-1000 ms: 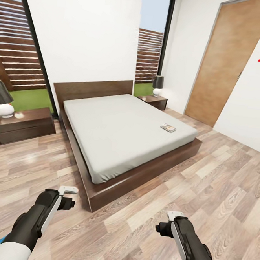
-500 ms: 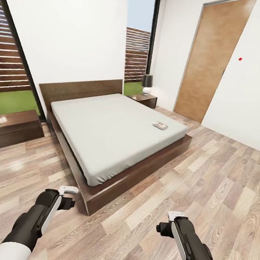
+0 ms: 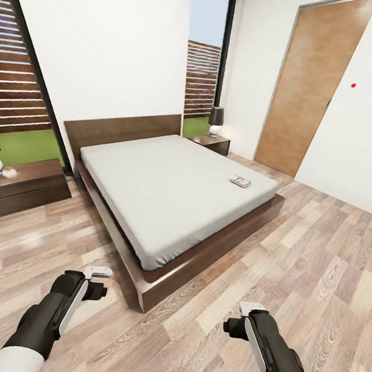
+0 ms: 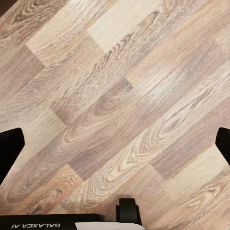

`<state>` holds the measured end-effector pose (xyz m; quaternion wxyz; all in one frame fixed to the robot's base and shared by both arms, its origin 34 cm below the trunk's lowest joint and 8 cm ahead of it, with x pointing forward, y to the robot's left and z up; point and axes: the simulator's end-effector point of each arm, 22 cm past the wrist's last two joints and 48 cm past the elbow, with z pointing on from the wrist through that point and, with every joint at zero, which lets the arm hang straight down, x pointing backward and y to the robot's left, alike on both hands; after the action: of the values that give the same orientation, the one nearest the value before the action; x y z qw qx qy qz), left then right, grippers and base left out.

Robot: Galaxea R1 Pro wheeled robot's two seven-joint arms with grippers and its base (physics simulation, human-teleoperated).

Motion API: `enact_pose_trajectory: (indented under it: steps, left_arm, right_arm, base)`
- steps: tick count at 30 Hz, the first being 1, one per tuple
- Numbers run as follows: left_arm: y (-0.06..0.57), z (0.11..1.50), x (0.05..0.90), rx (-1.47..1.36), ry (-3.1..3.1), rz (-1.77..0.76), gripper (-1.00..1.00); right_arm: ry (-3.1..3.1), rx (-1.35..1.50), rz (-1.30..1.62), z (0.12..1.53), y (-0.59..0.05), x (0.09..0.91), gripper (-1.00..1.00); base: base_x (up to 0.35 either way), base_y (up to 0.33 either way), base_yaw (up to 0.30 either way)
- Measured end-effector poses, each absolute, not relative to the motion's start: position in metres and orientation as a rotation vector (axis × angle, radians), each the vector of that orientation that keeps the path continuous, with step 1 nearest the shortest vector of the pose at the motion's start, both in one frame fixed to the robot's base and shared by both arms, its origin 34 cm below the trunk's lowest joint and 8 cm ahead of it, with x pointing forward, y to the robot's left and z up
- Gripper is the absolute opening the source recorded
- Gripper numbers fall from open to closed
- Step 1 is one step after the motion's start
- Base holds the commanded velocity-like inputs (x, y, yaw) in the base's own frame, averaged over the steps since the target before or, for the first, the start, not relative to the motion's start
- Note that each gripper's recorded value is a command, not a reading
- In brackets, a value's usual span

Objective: In the bedroom, move the book from the bed onto either nightstand, and place the two sandals side by side next to the bed.

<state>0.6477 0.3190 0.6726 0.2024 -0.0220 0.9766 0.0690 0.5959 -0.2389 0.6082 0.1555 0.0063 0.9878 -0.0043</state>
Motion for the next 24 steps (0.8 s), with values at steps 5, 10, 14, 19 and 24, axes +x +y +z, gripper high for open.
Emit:
enact_pose_trajectory:
  steps: [5,10,14,19,24]
  left_arm:
    - [0.3191,0.6727,0.6477,-0.061,2.726,0.194,1.00]
    - [0.3192,0.6729,0.6479,-0.061,2.726,0.194,1.00]
    - [0.3192,0.6728,0.6478,-0.061,2.726,0.194,1.00]
    - [0.3192,0.6728,0.6477,-0.061,2.726,0.194,1.00]
    - [0.3195,0.6728,0.6477,-0.062,2.726,0.194,1.00]
  right_arm:
    - [2.829,0.018,-0.012,0.6083,-0.2388,0.5959,1.00]
    - [2.829,0.018,-0.013,0.6083,-0.2387,0.5958,1.00]
    - [2.829,0.017,-0.014,0.6084,-0.2391,0.5959,1.00]
    - [2.829,0.016,-0.013,0.6084,-0.2389,0.5959,1.00]
    - [2.829,0.016,-0.012,0.6083,-0.2387,0.5959,1.00]
  base:
    - [0.152,0.325,0.000]
    - [0.187,0.307,0.000]
    - [0.206,0.293,0.000]
    - [0.216,0.285,0.000]
    - [0.202,0.287,-0.001]
